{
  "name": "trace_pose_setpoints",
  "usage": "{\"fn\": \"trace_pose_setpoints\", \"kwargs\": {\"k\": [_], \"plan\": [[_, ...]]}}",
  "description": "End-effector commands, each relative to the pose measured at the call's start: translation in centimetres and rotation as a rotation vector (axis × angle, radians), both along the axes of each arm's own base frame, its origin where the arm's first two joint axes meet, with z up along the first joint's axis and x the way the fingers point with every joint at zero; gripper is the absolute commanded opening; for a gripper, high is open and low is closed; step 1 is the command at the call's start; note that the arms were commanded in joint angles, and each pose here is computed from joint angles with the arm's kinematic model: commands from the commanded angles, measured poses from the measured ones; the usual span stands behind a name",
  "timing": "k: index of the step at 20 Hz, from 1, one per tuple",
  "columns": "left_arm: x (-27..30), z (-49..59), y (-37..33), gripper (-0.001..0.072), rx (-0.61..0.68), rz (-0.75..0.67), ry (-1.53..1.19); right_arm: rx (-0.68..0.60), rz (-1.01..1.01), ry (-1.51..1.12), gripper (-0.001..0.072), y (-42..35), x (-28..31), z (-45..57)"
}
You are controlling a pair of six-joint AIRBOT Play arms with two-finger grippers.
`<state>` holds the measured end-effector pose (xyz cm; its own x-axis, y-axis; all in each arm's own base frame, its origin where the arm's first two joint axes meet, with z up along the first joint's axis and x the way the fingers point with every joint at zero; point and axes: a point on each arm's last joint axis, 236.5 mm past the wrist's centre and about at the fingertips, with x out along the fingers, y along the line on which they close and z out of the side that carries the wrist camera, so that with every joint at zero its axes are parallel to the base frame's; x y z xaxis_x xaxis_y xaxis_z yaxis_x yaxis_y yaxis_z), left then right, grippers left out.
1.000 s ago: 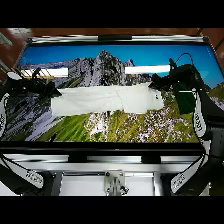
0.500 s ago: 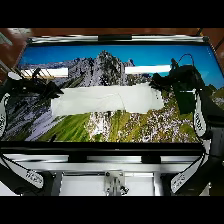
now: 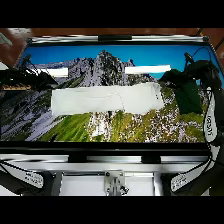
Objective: Fold the shirts.
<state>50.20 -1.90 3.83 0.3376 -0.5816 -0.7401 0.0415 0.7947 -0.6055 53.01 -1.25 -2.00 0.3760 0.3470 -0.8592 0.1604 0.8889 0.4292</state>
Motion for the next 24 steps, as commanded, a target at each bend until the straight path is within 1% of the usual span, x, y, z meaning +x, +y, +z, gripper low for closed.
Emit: {"fn": "trace_pose_setpoints", "kwargs": {"k": [1,4,7,13,18,24], "plan": [[-1.0,3.2,-0.7,0.0545,0.011,-0.033,-0.041,-0.004,0.021,0.163,0.0671,-2.2,-3.8,-1.9],[-1.5,4.1,-1.8,0.0544,0.008,-0.05,-0.041,0.08,0.057,0.228,0.0671,-0.7,-4.7,-4.0],[-1.7,4.4,-2.6,0.0544,0.01,-0.067,-0.048,0.176,0.05,0.237,0.0671,1.0,-4.1,-5.4],[-1.9,4.4,-4.2,0.0532,0.009,-0.101,-0.048,0.197,0.032,0.264,0.0671,1.2,-3.9,-7.4],[-1.9,4.4,-4.7,0.0533,0.009,-0.111,-0.048,0.318,0.037,0.245,0.0671,3.9,-3.1,-6.7],[-1.9,4.4,-4.8,0.0533,0.003,-0.099,-0.038,0.439,0.113,0.167,0.067,7.2,-2.0,-5.3]]}}
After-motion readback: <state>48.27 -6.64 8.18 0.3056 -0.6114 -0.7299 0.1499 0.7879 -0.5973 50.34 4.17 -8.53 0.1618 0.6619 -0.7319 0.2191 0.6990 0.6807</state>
